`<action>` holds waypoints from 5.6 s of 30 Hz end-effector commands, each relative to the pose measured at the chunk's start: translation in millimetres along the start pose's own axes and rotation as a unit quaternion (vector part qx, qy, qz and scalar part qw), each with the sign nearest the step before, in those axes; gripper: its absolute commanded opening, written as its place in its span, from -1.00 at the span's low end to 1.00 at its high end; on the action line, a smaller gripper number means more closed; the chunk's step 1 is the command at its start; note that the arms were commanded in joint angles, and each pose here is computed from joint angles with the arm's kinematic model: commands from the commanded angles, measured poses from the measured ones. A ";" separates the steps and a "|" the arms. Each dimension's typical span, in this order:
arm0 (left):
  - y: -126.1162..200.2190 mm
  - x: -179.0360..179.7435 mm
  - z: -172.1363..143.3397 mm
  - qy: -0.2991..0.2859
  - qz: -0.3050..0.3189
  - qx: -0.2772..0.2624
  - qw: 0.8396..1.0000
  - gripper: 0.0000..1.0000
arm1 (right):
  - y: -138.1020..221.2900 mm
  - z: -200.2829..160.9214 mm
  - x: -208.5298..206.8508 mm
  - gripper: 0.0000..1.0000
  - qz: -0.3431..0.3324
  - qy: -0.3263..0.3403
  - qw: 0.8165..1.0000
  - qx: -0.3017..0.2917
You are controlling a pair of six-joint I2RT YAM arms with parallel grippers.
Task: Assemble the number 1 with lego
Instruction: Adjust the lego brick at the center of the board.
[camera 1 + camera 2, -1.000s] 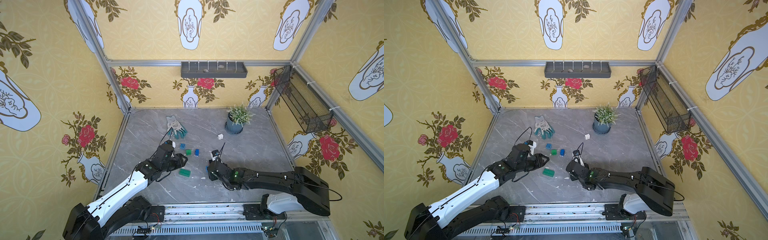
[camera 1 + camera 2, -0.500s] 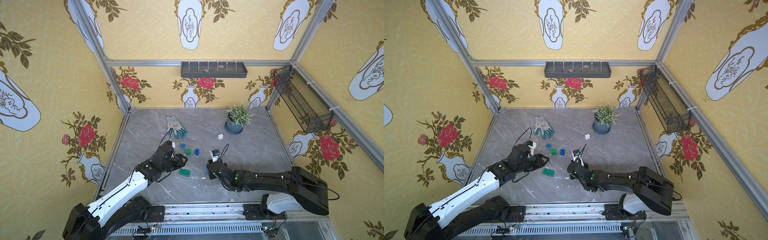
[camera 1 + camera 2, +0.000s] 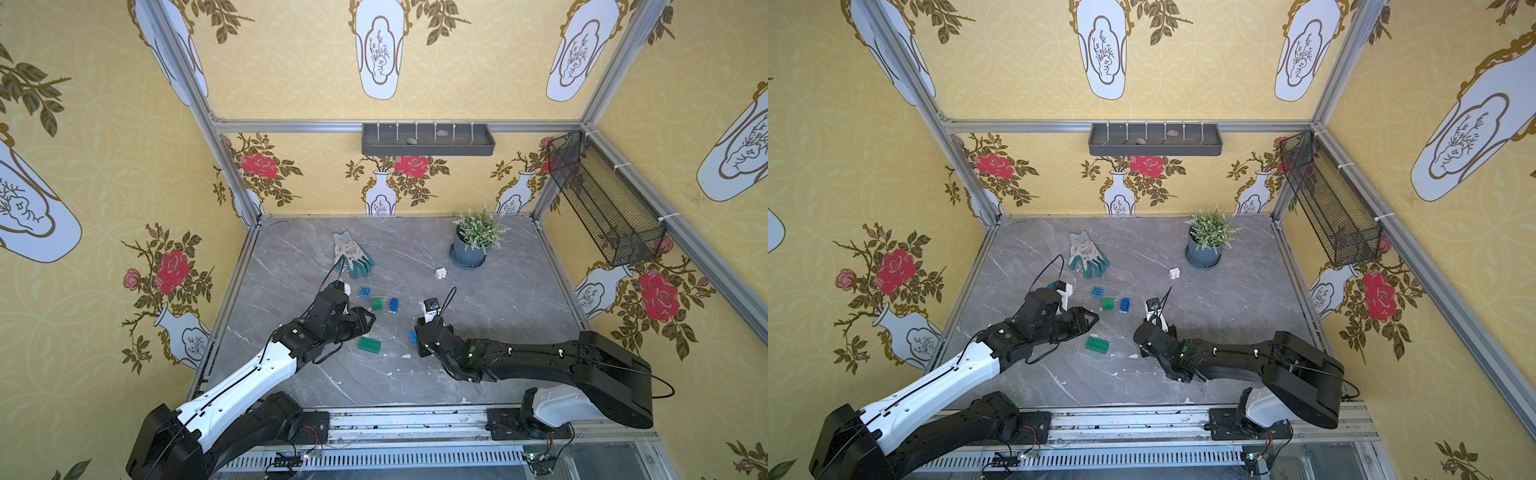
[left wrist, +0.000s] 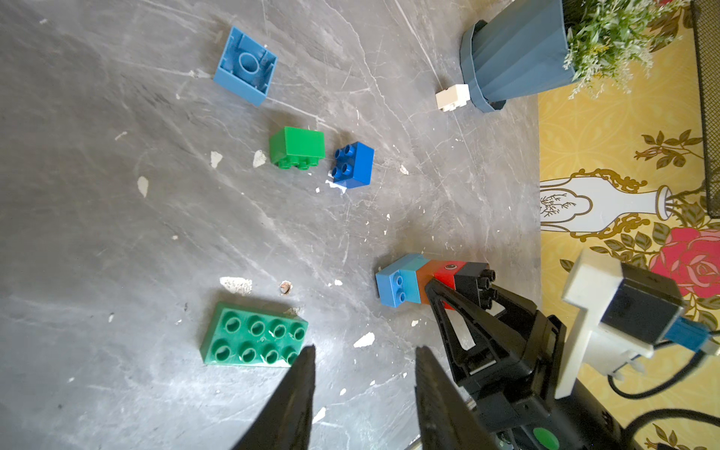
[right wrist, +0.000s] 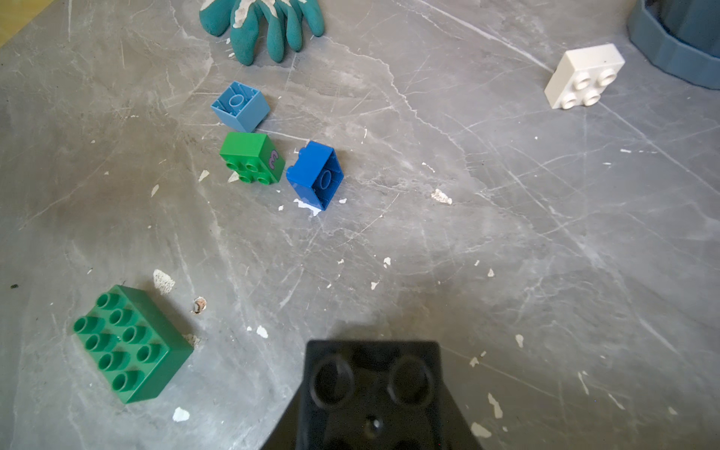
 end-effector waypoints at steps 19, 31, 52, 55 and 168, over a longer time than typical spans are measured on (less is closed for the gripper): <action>4.9 2.5 3.7 -0.005 -0.006 -0.015 1.000 -0.13 | 40.9 71.8 -3.3 -0.72 -0.084 -0.043 0.957 0.275; 10.8 12.5 2.0 0.000 -0.005 -0.023 1.000 -0.13 | 34.7 130.5 -41.2 -0.86 -0.064 -0.103 0.884 0.451; 7.0 13.1 3.1 0.001 -0.011 -0.012 1.000 -0.14 | -44.6 91.6 -79.1 -0.75 -0.052 -0.126 0.810 0.570; 6.2 13.0 3.1 0.006 -0.015 -0.013 1.000 -0.14 | -50.7 87.7 -79.4 -0.74 -0.066 -0.115 0.806 0.577; 20.5 40.1 4.8 0.064 0.090 -0.087 0.990 0.19 | -2.9 57.2 53.2 0.45 0.324 0.385 0.862 0.060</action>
Point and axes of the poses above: each gripper's point midway between its finger pads, its own y axis back along the fingers, its own x axis along the line the jaws close on, z = x × y, the point moved 9 cm from there along y, back along the fingers, and after that the axes turned 5 degrees about -y, right-handed, at the moved point
